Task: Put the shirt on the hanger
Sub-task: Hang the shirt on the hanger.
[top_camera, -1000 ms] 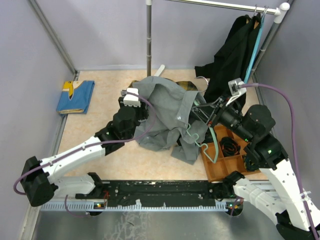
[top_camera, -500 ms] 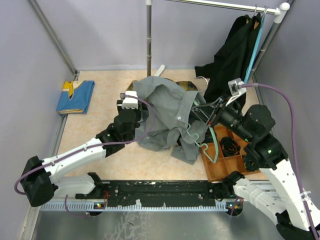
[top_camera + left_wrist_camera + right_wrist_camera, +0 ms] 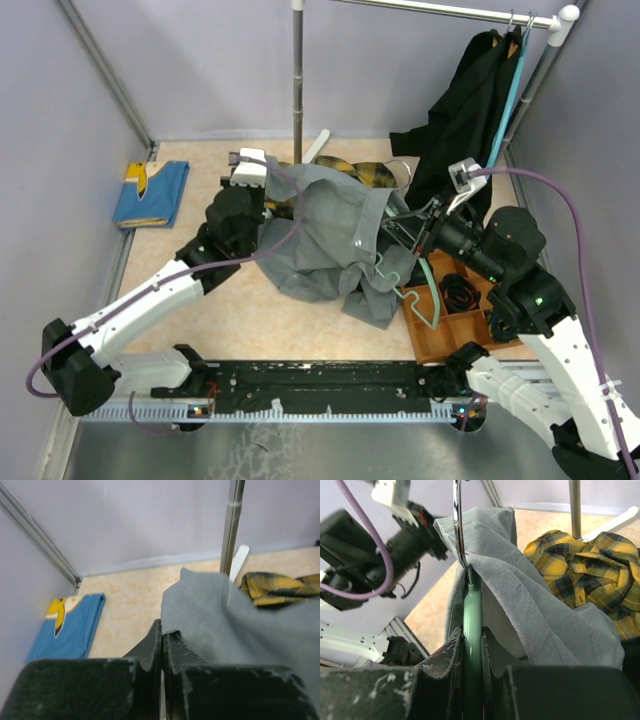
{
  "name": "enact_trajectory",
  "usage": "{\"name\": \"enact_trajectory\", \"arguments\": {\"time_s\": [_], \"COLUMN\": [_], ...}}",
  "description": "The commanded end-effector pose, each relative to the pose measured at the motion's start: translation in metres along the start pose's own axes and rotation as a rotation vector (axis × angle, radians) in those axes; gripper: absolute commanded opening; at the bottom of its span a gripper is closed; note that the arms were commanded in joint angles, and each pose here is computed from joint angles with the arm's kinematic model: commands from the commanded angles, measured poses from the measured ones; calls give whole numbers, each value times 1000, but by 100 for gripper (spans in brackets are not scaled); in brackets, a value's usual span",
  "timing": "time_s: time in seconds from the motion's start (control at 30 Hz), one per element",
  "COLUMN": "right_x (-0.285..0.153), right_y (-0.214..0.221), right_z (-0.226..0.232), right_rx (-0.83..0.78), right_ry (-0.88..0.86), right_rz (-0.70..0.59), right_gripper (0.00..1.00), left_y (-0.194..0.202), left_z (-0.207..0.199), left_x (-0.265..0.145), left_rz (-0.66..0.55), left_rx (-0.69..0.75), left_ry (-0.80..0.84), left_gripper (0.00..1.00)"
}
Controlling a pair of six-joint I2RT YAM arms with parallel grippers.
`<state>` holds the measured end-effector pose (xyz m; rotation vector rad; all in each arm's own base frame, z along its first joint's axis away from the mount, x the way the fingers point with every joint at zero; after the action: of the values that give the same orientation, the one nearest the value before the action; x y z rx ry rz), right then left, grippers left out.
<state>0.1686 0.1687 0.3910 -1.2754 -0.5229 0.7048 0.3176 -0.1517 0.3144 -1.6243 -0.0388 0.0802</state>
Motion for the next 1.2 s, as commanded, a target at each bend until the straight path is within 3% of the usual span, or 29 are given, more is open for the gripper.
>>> {"name": "enact_trajectory", "arguments": {"time_s": [0.0, 0.47, 0.77, 0.93, 1.17], "right_x": [-11, -30, -36, -37, -27], "right_y": [-36, -28, -44, -51, -39], "right_z": [20, 40, 49, 42, 21], "right_rx": [-105, -170, -156, -149, -105], "right_ry": [-98, -230, -269, -200, -76], "right_rz": [-87, -48, -169, -195, -134], "right_gripper": [0, 0, 0, 0, 0], "left_y": [-42, -99, -57, -49, -60], "left_z": [2, 11, -1, 6, 14], "left_x": [1, 20, 36, 39, 33], "left_rz": [-26, 31, 238, 257, 212], "left_rx": [34, 72, 134, 121, 68], "left_ry": [60, 161, 257, 234, 218], "left_gripper": [0, 0, 0, 0, 21]}}
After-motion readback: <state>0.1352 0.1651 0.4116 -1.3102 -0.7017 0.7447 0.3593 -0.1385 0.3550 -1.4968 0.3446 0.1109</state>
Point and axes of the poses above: each gripper's point midway between its finger pads, its own x axis out along the fingers, its own z axis along the line the jaws close on, y = z × x, the point moved 3 cm from there along -x, back along the fingers, and after that the axes turned 14 degrees about -x, right-handed, at the moved point
